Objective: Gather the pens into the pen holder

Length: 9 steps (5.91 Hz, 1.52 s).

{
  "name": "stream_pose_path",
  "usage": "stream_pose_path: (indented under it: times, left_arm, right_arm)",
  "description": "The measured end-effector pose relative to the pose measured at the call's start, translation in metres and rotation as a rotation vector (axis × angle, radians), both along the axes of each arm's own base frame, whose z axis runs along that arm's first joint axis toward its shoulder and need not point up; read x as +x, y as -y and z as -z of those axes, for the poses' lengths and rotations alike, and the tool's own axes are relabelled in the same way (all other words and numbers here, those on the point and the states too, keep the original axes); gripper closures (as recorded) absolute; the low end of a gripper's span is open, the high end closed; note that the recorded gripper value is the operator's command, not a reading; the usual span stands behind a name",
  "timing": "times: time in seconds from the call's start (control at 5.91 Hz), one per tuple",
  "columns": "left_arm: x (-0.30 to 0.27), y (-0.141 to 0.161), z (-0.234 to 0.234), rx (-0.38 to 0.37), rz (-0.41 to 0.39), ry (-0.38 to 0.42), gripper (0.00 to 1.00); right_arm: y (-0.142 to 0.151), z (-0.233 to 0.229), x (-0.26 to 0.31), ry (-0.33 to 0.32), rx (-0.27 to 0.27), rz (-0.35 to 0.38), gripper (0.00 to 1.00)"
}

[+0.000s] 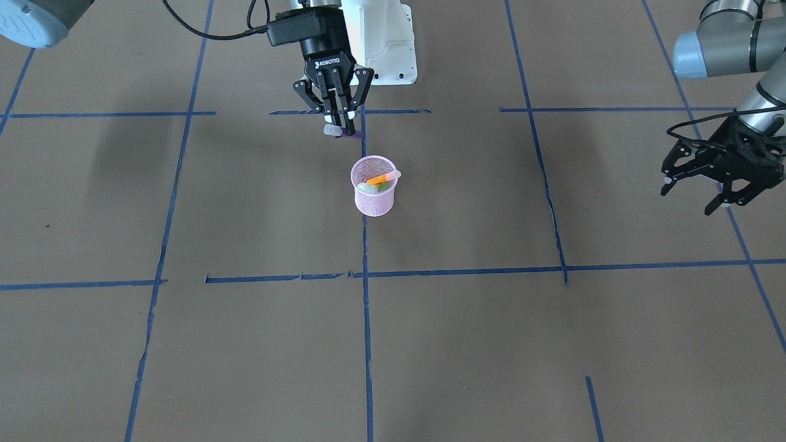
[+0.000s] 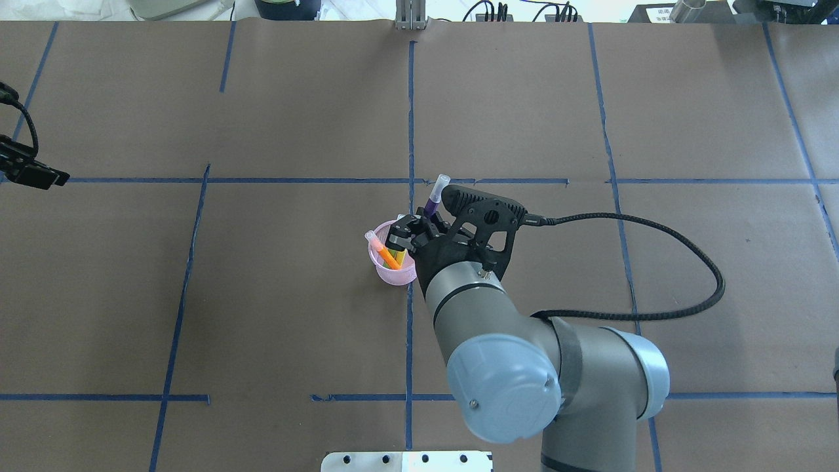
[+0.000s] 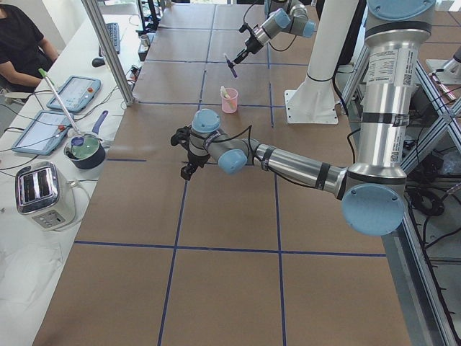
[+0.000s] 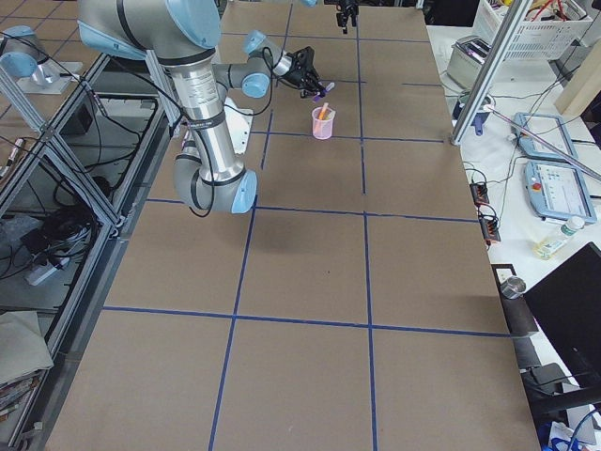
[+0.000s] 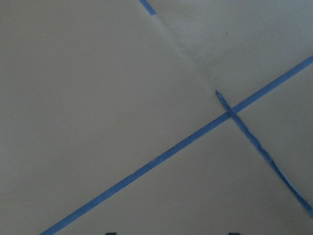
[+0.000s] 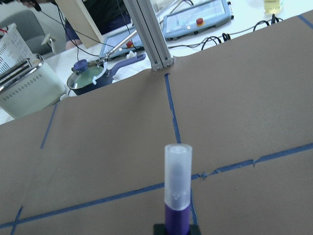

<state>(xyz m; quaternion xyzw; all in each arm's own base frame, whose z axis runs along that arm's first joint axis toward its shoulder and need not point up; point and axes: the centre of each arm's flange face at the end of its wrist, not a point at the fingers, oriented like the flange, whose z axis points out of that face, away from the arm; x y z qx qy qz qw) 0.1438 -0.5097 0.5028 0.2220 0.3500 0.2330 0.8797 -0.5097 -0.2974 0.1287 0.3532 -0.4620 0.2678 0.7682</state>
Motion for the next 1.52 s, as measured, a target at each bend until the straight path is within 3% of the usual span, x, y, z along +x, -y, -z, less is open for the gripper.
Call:
stream_pose_path:
  times: [0.17, 0.51, 0.68, 0.85, 1.02, 1.19, 1.52]
  left_arm:
    - [-0.006, 0.001, -0.01, -0.028, -0.025, 0.045, 0.16]
    - [-0.008, 0.001, -0.017, -0.053, -0.038, 0.066, 0.15]
    - [-0.008, 0.001, -0.017, -0.055, -0.039, 0.068, 0.14]
    - [-0.007, 0.001, -0.018, -0.056, -0.04, 0.068, 0.14]
    - [-0.007, 0.001, -0.017, -0.055, -0.04, 0.068, 0.14]
    - [-0.007, 0.001, -0.017, -0.055, -0.04, 0.068, 0.14]
    - [-0.007, 0.001, -0.016, -0.053, -0.04, 0.067, 0.14]
  right_arm:
    - [-0.004, -0.006, -0.017, -0.015, 0.049, -0.077, 1.0]
    - [-0.001, -0.029, -0.053, -0.058, 0.09, -0.145, 1.0]
    - [0.0, -0.037, -0.063, -0.078, 0.099, -0.158, 0.9]
    - [-0.003, -0.041, -0.069, -0.09, 0.102, -0.158, 0.31]
    - [-0.005, -0.042, -0.071, -0.094, 0.104, -0.154, 0.1]
    - [-0.006, -0.041, -0.072, -0.097, 0.106, -0.15, 0.02]
    - [-0.002, -0.028, -0.064, -0.078, 0.108, -0.127, 0.01]
